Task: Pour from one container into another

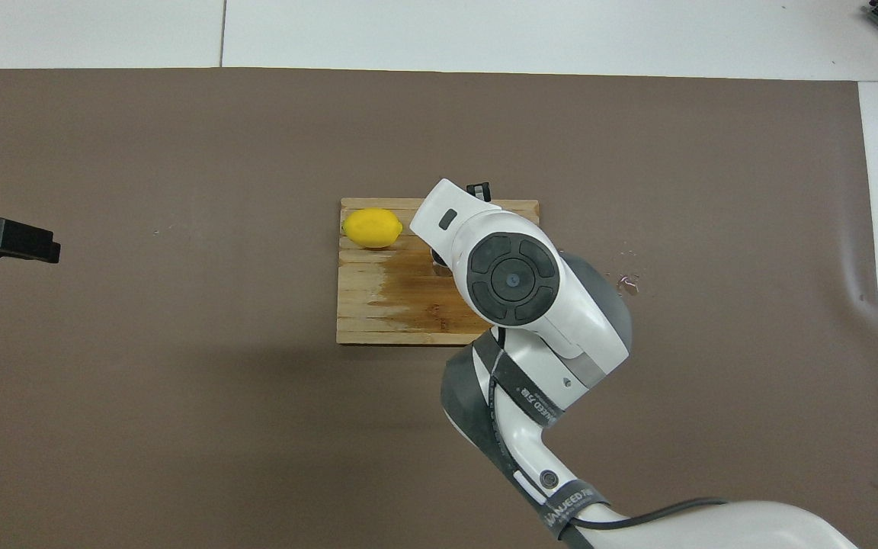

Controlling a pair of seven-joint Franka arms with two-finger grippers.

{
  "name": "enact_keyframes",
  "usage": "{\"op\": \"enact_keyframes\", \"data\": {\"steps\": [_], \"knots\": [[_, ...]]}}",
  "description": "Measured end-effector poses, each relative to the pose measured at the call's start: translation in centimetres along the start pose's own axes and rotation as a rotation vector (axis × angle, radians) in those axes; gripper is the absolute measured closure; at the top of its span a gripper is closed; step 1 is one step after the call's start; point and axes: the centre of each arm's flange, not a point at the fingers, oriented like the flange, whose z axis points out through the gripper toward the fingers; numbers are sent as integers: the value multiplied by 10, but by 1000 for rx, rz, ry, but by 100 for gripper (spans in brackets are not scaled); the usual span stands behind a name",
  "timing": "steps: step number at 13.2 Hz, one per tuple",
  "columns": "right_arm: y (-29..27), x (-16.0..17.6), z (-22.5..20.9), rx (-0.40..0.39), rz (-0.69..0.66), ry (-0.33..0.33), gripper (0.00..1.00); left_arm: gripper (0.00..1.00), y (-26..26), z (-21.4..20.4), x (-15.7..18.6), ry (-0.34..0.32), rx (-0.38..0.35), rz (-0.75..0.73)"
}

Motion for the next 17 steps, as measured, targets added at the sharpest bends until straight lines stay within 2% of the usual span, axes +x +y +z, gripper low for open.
{"op": "enact_keyframes", "data": {"steps": [4,17], "knots": [[0,0,0,-17,-32,-28,51,0,0,0,0,0,0,0],[-3,5,0,-18,-45,-32,51,0,0,0,0,0,0,0]]}}
